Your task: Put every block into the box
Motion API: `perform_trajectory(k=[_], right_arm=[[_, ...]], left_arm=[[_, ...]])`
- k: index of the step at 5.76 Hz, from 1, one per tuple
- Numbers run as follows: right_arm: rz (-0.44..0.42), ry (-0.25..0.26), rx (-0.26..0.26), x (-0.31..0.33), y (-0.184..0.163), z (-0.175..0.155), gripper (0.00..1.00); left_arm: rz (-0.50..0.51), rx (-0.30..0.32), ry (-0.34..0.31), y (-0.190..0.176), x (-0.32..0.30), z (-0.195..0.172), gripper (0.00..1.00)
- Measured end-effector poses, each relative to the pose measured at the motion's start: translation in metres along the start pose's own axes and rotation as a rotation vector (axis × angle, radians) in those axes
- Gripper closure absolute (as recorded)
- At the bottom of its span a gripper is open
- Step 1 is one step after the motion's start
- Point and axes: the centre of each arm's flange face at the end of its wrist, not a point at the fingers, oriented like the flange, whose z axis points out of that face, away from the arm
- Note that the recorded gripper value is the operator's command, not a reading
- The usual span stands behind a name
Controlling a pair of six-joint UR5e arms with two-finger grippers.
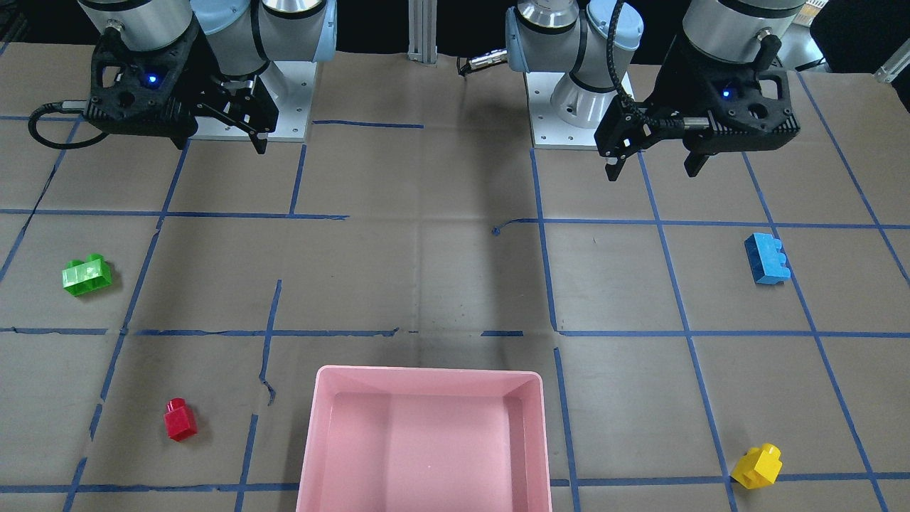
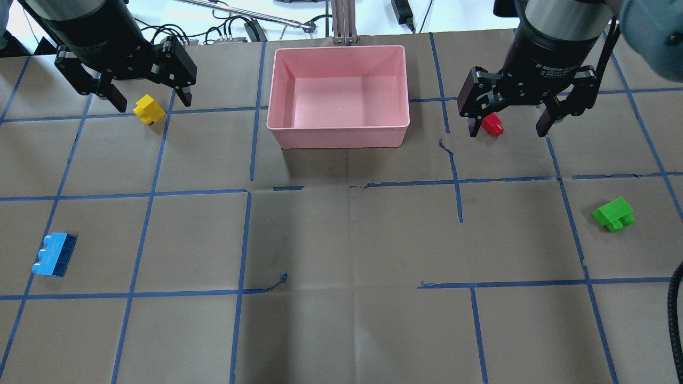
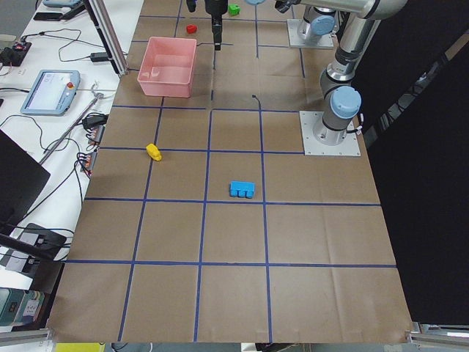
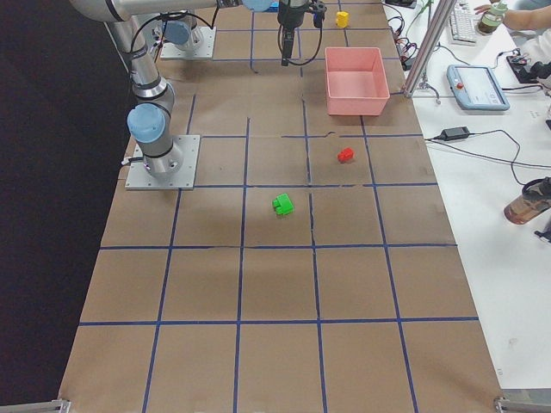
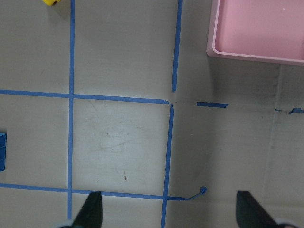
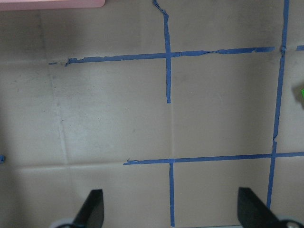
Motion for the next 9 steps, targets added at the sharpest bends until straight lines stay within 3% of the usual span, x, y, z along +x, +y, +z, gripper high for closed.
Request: perform_trajectory(k=[2, 4, 7, 9], right_arm=[[-0.018, 0.002, -0.001, 0.003, -0.002, 0.001, 0.00], [-0.108, 0.004, -0.009, 0.041, -0.014, 0.004, 0.00], [-0.331, -0.002, -0.034, 0.209, -0.030, 0.035, 0.00], [-0.468, 0.008, 0.009, 0.313, -0.019, 0.097, 0.00]], left_arm=[[0.021, 0.007, 0.000, -0.005, -0.002, 0.003, 0.01], [0.104, 0.001, 0.001, -0.026, -0.028, 0.025, 0.01], [0.243, -0.002, 0.003, -0.104, -0.149, 0.095, 0.01], [0.318, 0.002, -0.003, -0.163, -0.182, 0.130, 0.01]])
